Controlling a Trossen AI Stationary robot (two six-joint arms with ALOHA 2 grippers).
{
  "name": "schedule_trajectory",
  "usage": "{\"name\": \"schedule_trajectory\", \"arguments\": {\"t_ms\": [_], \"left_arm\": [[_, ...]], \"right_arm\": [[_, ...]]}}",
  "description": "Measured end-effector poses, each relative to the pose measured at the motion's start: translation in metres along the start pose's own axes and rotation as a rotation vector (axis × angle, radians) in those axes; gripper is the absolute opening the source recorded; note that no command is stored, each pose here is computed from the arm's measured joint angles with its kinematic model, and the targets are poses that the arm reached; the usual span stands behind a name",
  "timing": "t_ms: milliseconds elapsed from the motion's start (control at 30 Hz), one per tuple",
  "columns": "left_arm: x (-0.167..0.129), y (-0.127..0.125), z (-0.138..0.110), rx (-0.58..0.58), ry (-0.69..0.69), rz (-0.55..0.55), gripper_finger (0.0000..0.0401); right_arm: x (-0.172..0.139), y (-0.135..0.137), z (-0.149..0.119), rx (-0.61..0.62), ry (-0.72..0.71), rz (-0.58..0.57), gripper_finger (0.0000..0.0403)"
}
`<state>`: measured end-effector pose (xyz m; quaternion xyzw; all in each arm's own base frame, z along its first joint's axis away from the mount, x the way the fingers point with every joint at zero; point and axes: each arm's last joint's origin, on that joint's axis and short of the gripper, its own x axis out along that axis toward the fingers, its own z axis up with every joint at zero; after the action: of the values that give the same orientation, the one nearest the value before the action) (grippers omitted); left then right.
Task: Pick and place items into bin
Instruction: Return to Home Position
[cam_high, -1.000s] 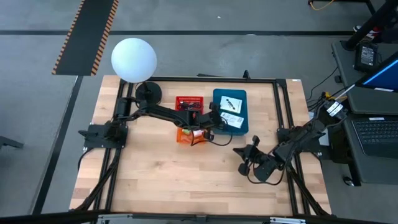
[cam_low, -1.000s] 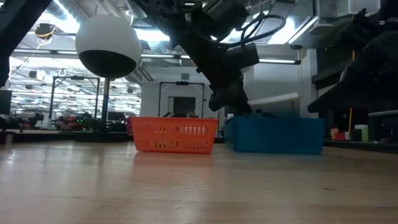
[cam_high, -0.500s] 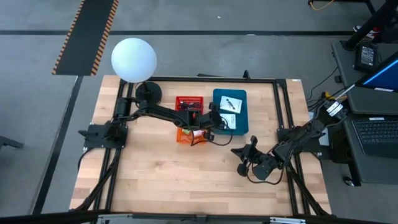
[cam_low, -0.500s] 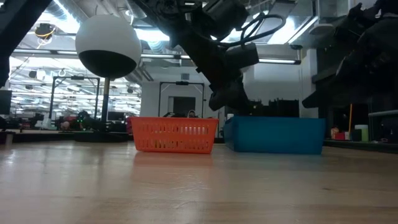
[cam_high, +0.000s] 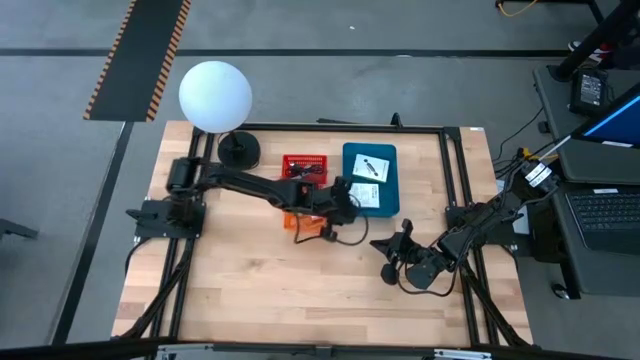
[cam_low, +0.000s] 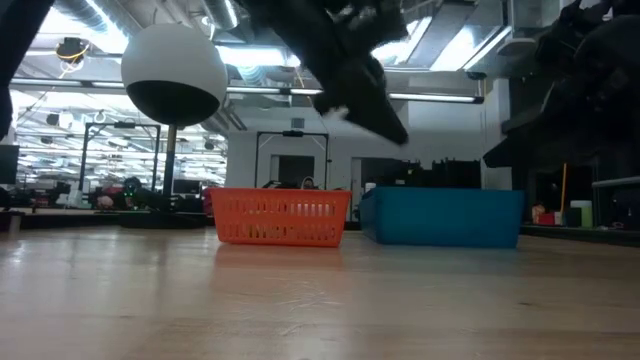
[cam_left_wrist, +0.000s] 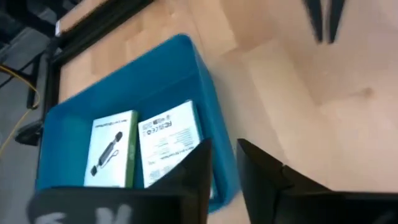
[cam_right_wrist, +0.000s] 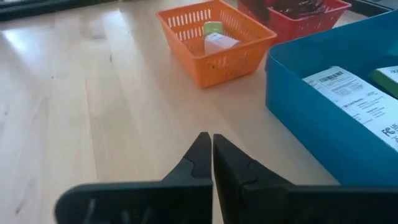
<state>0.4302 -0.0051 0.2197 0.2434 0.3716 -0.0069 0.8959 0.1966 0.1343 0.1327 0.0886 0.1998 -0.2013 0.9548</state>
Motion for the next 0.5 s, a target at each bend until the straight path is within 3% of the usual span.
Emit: {"name": "schedule_trajectory", "arguments": {"t_ms": [200,500], "left_arm": [[-0.046,-0.004,0.0,-0.052,-0.061,0.0,0.0008],[-0.098,-0.038,-0.044,-0.198,-0.202,0.008,0.0002]], "right_arm": [[0.0,0.002,-0.001,0.004,0.064,0.071,0.0],[0.0,0.004,0.0,-0.028,0.056,0.087,0.0]]}}
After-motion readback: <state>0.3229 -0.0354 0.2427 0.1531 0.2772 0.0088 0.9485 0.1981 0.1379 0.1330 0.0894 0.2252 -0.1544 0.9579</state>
